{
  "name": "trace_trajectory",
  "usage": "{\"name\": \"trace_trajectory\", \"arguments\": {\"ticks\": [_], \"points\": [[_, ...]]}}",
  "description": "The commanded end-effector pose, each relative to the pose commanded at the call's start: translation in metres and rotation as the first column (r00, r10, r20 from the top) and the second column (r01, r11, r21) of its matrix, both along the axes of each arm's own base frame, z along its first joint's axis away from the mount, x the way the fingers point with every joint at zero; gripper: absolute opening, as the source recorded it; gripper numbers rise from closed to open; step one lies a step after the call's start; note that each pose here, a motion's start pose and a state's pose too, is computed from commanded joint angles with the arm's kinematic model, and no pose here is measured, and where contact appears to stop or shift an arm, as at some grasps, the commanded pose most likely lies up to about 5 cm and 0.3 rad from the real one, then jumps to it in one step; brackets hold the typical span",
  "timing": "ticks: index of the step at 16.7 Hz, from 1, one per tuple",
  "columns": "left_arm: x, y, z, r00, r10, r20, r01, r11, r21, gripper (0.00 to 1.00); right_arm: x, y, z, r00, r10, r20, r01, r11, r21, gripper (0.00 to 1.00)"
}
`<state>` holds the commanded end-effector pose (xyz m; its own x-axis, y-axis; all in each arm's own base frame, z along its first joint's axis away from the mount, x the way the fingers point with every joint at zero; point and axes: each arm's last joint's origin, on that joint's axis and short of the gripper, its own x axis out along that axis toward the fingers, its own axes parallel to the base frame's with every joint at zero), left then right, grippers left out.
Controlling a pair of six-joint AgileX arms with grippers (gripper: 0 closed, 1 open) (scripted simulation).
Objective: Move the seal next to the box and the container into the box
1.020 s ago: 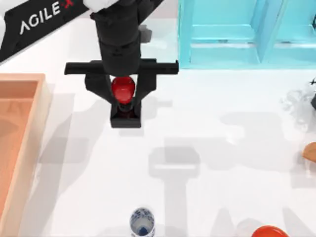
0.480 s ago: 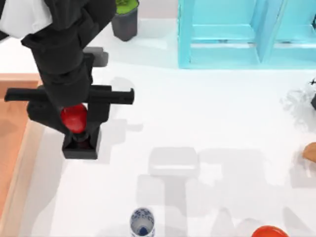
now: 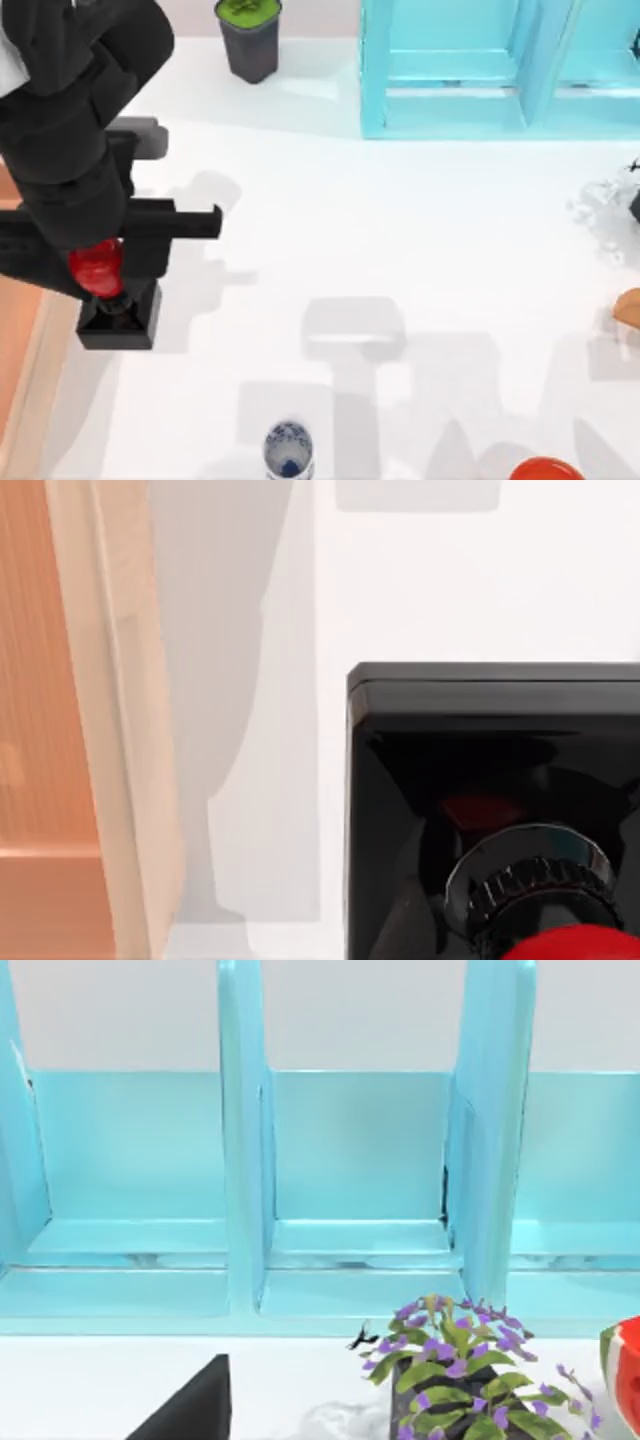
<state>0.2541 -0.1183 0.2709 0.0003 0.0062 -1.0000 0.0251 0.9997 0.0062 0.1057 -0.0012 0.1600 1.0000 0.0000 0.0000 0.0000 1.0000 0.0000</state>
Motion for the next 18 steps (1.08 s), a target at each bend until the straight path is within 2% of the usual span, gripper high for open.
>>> {"name": "trace_trajectory", "arguments": {"ticks": [3,13,17,18], "points": [[0.000,-0.001,-0.004,1.000,-0.006,-0.003,0.006,1.000,0.002,0.00,0.000,0.000,0.000,1.000,0.000,0.000,0.000,1.000,0.000,1.00],[0.000,0.001,-0.063,1.000,0.000,0.001,0.000,1.000,0.000,0.00,0.000,0.000,0.000,1.000,0.000,0.000,0.000,1.000,0.000,1.00],[0.000,0.001,-0.065,1.000,0.000,0.000,0.000,1.000,0.000,0.00,0.000,0.000,0.000,1.000,0.000,0.000,0.000,1.000,0.000,1.00],[0.000,0.001,-0.065,1.000,0.000,0.000,0.000,1.000,0.000,0.08,0.000,0.000,0.000,1.000,0.000,0.000,0.000,1.000,0.000,1.00]]}}
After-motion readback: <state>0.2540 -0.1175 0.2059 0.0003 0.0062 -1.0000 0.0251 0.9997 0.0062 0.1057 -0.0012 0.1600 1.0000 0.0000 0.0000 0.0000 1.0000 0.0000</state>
